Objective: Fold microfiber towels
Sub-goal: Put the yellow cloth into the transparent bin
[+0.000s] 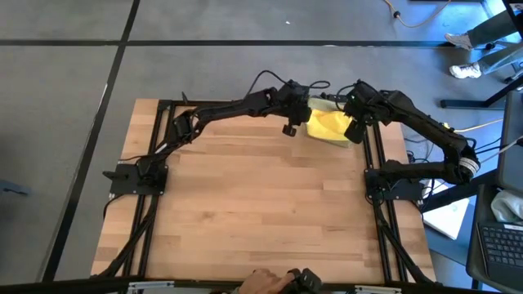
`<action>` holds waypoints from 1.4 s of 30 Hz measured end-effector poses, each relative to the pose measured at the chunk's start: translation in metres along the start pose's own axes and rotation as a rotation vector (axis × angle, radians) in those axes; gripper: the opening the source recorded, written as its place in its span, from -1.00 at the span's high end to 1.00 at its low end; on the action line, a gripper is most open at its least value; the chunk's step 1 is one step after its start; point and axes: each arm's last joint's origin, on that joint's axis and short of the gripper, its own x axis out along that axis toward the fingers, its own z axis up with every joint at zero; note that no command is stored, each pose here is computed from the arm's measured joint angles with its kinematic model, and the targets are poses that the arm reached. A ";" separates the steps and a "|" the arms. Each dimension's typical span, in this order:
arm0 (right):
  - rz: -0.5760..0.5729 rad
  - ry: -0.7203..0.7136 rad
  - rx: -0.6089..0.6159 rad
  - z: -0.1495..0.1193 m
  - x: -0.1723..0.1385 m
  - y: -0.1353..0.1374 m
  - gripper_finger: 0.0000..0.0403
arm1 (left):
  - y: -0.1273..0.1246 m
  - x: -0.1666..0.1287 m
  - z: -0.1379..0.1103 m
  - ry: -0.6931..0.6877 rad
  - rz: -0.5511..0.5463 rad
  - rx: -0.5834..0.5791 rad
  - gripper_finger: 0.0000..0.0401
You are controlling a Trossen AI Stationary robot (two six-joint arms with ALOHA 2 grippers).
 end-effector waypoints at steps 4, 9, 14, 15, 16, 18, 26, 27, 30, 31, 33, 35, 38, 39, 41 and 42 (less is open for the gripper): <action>0.074 -0.026 0.002 0.001 -0.002 0.001 0.03 | 0.000 0.000 -0.008 0.041 -0.035 -0.020 0.41; 0.137 -0.092 0.017 0.007 0.004 0.004 0.05 | 0.009 -0.001 -0.017 0.041 -0.007 -0.036 0.41; 0.170 -0.130 -0.009 0.020 0.017 0.006 0.13 | 0.023 -0.003 -0.033 0.055 0.025 -0.054 0.41; 0.182 -0.122 -0.041 0.021 0.019 0.007 0.14 | 0.027 -0.004 -0.039 0.063 0.026 -0.063 0.41; 0.185 -0.121 -0.070 0.022 0.019 0.008 0.14 | 0.033 -0.006 -0.046 0.066 0.029 -0.073 0.41; 0.179 -0.148 -0.134 0.025 0.015 0.010 0.14 | 0.046 -0.010 -0.064 0.054 0.033 -0.099 0.41; 0.144 -0.297 0.033 0.044 0.010 0.005 0.09 | 0.112 -0.039 -0.130 -0.259 0.102 -0.190 0.41; 0.190 -0.280 0.051 0.043 0.014 0.003 0.09 | 0.120 -0.044 -0.138 -0.313 0.107 -0.203 0.41; 0.289 -0.205 -0.037 0.040 0.024 0.009 0.09 | 0.138 -0.060 -0.157 -0.451 0.088 -0.260 0.41; 0.290 -0.179 -0.079 0.040 0.025 0.013 0.08 | 0.142 -0.064 -0.163 -0.484 0.075 -0.276 0.41; 0.218 -0.155 -0.162 0.044 0.027 0.022 0.04 | 0.148 -0.071 -0.171 -0.537 0.057 -0.285 0.41; 0.070 -0.145 -0.201 0.050 0.028 0.025 0.00 | 0.153 -0.076 -0.173 -0.574 0.076 -0.254 0.41; -0.083 -0.167 -0.172 0.062 0.030 0.021 -0.06 | 0.159 -0.081 -0.171 -0.607 0.148 -0.168 0.41; -0.085 -0.187 -0.141 0.066 0.032 0.017 -0.07 | 0.161 -0.082 -0.170 -0.615 0.176 -0.138 0.41; -0.006 -0.228 -0.085 0.075 0.036 0.009 -0.09 | 0.166 -0.086 -0.169 -0.628 0.240 -0.081 0.41; 0.049 -0.238 -0.058 0.080 0.039 0.005 -0.09 | 0.168 -0.089 -0.169 -0.636 0.271 -0.056 0.41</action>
